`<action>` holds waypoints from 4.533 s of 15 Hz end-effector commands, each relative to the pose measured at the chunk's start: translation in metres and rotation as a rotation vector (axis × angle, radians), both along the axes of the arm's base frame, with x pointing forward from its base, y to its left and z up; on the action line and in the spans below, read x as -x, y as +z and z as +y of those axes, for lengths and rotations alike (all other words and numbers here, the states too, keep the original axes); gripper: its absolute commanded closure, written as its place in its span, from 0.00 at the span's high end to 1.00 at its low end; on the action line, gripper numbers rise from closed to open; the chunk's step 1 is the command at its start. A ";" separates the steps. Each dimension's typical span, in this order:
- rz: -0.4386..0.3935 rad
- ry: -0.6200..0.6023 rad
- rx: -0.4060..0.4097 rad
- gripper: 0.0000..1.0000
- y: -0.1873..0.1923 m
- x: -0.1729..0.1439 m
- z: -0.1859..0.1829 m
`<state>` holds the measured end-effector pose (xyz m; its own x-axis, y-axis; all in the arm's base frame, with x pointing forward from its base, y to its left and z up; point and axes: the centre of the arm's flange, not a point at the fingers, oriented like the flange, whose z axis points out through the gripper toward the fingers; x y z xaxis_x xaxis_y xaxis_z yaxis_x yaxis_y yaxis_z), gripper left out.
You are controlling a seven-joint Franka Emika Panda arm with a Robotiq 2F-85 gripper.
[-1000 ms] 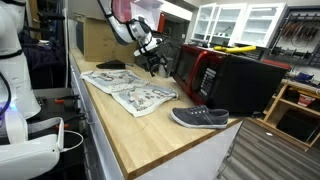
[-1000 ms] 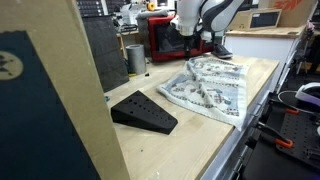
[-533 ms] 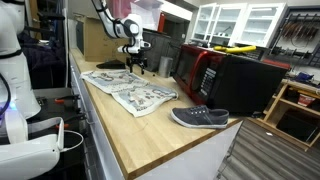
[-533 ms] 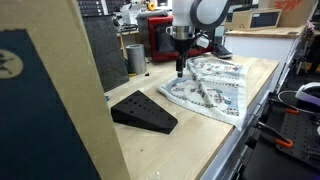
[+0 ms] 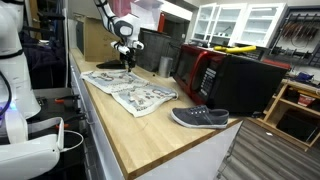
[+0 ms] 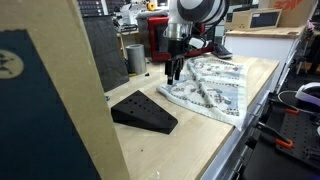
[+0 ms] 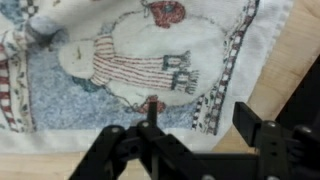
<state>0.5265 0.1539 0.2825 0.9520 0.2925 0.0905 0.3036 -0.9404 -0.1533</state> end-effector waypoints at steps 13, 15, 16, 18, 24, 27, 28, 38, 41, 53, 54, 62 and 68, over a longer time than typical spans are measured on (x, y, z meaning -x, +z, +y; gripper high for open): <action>-0.070 -0.099 -0.006 0.00 -0.021 -0.005 -0.022; -0.058 -0.100 -0.024 0.00 -0.025 -0.005 -0.018; -0.055 -0.100 -0.028 0.00 -0.027 -0.003 -0.014; -0.040 -0.102 -0.046 0.00 -0.032 -0.003 -0.007; -0.041 -0.093 -0.074 0.00 -0.028 -0.004 0.017; -0.059 -0.074 -0.069 0.00 -0.027 -0.006 0.026; -0.065 -0.068 -0.067 0.00 -0.026 -0.006 0.028; -0.093 0.005 -0.028 0.00 -0.036 -0.010 0.039; -0.093 0.014 -0.035 0.00 -0.036 -0.010 0.050; -0.145 0.110 -0.043 0.00 -0.019 -0.009 0.083; -0.164 0.117 -0.052 0.00 -0.008 -0.001 0.081; -0.194 0.019 -0.011 0.00 0.079 0.033 0.009; -0.003 -0.124 0.154 0.56 0.108 0.048 -0.115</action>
<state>0.4940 0.0826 0.3711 0.9627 0.2388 0.1272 0.2462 -0.9682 -0.0453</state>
